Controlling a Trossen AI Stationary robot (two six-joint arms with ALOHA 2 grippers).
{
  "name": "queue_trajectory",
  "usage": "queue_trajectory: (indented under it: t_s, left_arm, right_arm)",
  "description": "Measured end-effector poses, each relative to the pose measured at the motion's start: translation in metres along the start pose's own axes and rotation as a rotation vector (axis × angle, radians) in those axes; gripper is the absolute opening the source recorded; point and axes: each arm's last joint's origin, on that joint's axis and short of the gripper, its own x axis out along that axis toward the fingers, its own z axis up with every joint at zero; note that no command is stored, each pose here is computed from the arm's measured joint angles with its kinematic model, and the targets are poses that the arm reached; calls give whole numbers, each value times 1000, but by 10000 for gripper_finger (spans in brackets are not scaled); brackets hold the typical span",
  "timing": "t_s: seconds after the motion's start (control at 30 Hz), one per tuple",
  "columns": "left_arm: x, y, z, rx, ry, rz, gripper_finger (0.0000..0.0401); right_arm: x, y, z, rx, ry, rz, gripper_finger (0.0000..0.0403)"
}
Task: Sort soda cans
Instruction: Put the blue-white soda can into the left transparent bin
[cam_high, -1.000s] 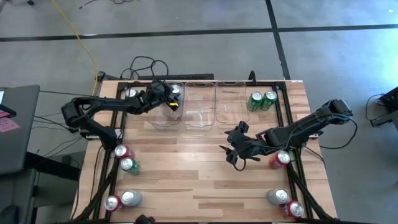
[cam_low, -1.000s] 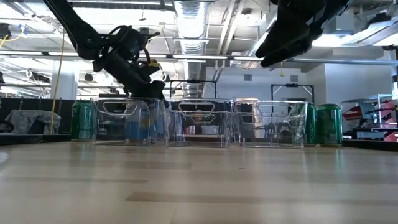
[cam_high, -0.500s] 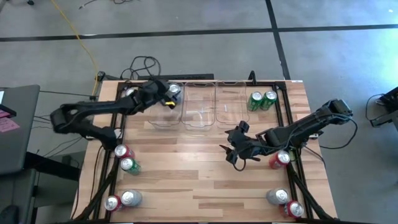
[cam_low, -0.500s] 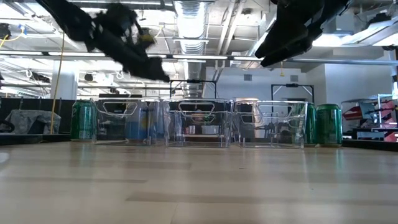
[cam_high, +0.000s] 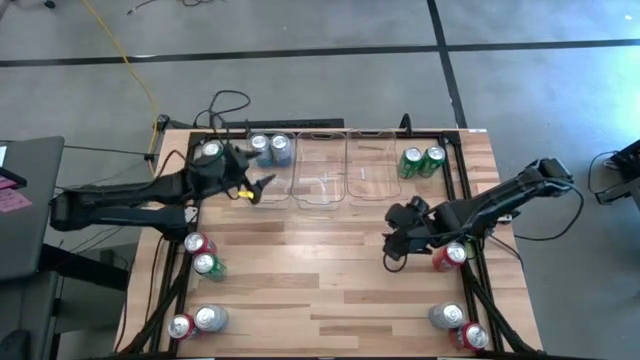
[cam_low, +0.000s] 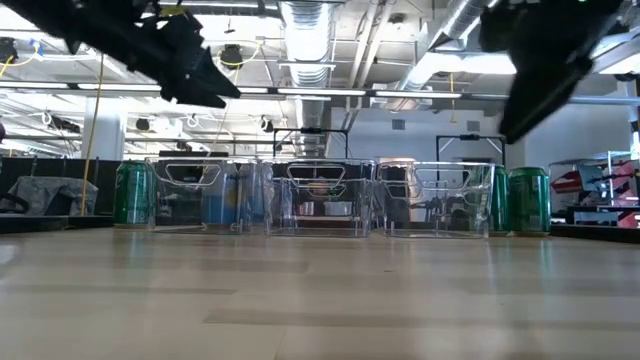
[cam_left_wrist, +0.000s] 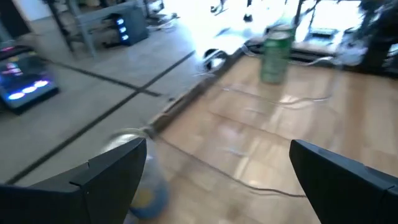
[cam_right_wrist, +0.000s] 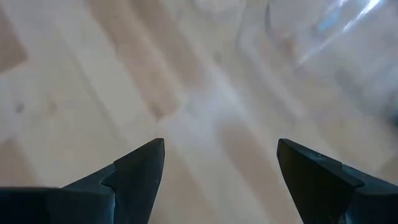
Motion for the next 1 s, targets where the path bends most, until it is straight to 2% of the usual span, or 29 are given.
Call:
queue_trajectory:
  t_s: [0.13,0.23,0.4,0.53,0.77,1.0]
  left_arm:
    - [-1,-13,-13,-38,-26,-78,389]
    - [-1,-23,-14,-51,-42,-146,389]
    - [3,-35,-17,-8,-30,-234,389]
    - [7,-40,-19,-27,-20,-273,389]
    - [12,-47,-18,-60,-51,-370,389]
    - [10,-58,-13,-7,-125,-441,389]
  right_arm:
    - [-7,1,-8,55,116,82,329]
    - [-13,2,-15,109,224,127,329]
    - [-30,2,-25,176,369,55,329]
    - [-52,3,-31,223,477,-3,329]
    - [-84,18,-40,325,646,83,329]
    - [-105,26,-65,360,719,72,329]
